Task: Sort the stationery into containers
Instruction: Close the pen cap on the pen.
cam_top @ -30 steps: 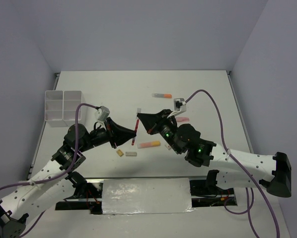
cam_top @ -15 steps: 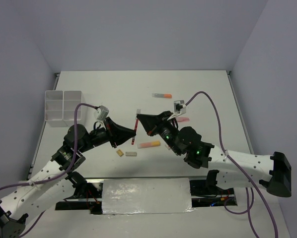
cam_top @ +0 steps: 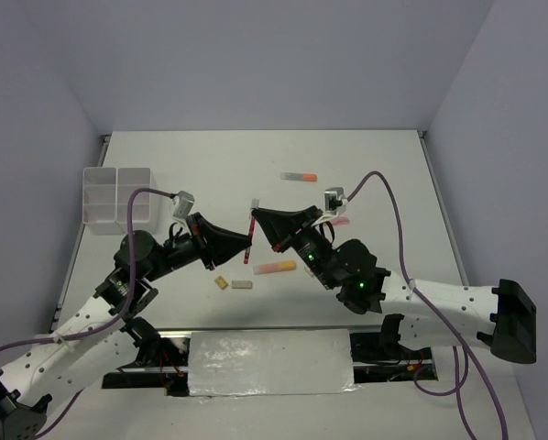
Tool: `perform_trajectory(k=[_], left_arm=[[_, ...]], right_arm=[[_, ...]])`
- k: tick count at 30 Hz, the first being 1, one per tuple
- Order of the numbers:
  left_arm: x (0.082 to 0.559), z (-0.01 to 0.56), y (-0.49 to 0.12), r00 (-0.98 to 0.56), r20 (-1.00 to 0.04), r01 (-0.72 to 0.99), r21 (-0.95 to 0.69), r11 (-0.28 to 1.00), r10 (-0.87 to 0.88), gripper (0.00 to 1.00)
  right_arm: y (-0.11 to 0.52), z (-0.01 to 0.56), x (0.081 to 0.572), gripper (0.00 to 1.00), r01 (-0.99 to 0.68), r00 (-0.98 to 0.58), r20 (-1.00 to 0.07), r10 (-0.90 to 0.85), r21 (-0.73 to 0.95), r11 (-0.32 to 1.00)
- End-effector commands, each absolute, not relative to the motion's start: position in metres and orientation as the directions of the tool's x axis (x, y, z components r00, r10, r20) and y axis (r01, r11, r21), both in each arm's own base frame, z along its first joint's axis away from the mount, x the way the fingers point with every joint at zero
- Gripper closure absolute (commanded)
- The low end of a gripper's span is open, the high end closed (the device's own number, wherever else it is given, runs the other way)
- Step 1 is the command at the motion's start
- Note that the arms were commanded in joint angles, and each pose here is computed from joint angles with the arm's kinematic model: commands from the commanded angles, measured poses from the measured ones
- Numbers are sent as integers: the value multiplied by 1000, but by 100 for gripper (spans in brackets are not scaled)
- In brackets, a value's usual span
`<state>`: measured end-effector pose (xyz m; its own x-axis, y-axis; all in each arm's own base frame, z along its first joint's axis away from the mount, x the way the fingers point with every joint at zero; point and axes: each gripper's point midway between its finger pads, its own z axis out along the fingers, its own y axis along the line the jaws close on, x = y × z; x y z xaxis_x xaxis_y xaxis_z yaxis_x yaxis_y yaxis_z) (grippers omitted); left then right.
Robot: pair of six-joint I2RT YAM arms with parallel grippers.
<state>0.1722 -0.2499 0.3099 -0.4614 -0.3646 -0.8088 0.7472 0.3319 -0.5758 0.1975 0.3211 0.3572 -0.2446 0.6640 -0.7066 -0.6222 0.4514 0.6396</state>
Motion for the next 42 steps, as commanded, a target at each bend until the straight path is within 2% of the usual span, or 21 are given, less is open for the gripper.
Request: perform_trajectory(k=[1, 17, 20, 26, 36, 42], left_arm=[[174, 363, -243, -349, -793, 802, -529, 279, -499, 100], [168, 366, -231, -161, -868, 866, -353, 354, -470, 100], [168, 365, -230, -146, -868, 868, -343, 360, -476, 100], [169, 365, -229, -139, -852, 866, -351, 355, -504, 100], [177, 370, -220, -135, -826, 831, -395, 391, -548, 100], [183, 374, -215, -136, -815, 806, -422, 415, -563, 100]], right_arm=[[328, 351, 191, 100, -650, -248, -727, 640, 615, 447], [345, 338, 176, 100, -595, -459, -683, 568, 711, 375], [343, 336, 177, 100, -575, -472, -691, 548, 712, 402], [352, 325, 171, 100, -576, -514, -679, 524, 726, 376], [357, 316, 172, 100, -584, -484, -707, 516, 700, 411], [365, 306, 165, 100, -611, -441, -761, 476, 643, 462]])
